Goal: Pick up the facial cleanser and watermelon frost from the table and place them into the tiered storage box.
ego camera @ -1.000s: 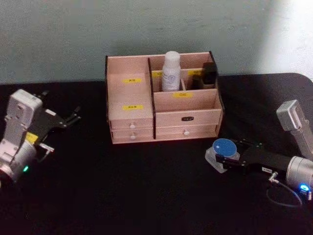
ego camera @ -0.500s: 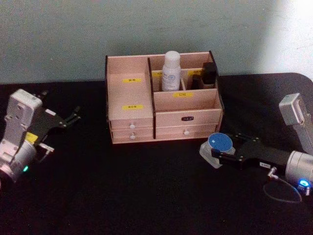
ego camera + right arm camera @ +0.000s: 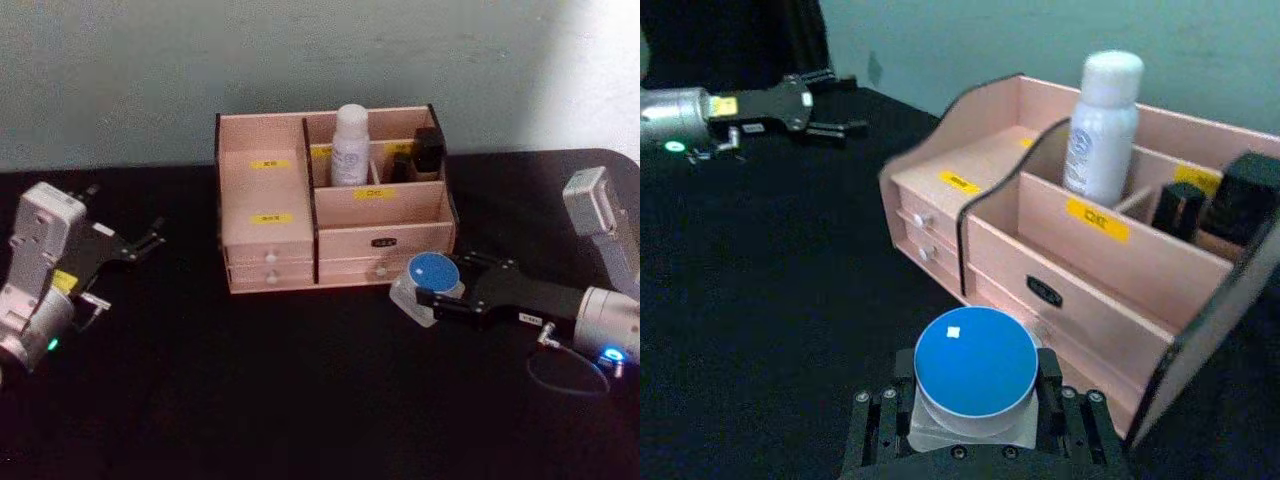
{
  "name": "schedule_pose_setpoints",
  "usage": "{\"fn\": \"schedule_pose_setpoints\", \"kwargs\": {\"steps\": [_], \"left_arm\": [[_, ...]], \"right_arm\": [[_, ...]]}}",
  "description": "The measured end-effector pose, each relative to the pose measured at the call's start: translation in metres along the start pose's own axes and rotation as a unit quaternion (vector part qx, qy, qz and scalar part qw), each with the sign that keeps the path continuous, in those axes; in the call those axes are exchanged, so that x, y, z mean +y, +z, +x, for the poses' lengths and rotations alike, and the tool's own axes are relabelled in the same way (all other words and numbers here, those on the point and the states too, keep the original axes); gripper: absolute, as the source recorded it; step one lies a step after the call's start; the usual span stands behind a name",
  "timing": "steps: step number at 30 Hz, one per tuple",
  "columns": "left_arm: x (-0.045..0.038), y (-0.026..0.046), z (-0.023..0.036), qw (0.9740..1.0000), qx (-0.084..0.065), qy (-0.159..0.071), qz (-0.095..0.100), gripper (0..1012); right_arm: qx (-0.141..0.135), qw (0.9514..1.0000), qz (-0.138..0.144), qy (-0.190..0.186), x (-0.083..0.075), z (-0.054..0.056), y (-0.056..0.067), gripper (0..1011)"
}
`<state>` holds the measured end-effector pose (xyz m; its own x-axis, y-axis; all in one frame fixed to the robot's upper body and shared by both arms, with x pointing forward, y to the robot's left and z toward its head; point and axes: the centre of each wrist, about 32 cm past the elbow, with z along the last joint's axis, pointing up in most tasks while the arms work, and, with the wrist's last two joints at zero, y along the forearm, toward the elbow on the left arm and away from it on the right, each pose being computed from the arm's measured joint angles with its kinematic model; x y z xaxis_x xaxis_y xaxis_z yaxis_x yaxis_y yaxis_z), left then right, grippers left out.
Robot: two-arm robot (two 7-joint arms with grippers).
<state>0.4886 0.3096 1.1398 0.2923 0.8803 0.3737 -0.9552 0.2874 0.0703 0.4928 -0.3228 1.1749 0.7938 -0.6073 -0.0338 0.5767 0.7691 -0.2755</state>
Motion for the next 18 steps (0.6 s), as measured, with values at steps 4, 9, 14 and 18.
{"fn": "schedule_pose_setpoints", "kwargs": {"steps": [4,9,14,18], "left_arm": [[0.0000,0.0000,0.0000,1.0000,0.000,0.000,0.000,1001],[0.0000,0.0000,0.0000,1.0000,0.000,0.000,0.000,1001],[0.0000,0.0000,0.0000,1.0000,0.000,0.000,0.000,1001],[0.0000,0.0000,0.0000,1.0000,0.000,0.000,0.000,1001]], "right_arm": [[-0.008,0.9999,0.006,0.008,0.004,0.000,0.007,726],[-0.016,0.9996,0.014,0.016,0.010,0.000,0.015,726],[-0.023,0.9992,0.022,0.024,0.017,0.000,0.024,726],[-0.027,0.9988,0.027,0.031,0.025,0.000,0.030,726]]}}
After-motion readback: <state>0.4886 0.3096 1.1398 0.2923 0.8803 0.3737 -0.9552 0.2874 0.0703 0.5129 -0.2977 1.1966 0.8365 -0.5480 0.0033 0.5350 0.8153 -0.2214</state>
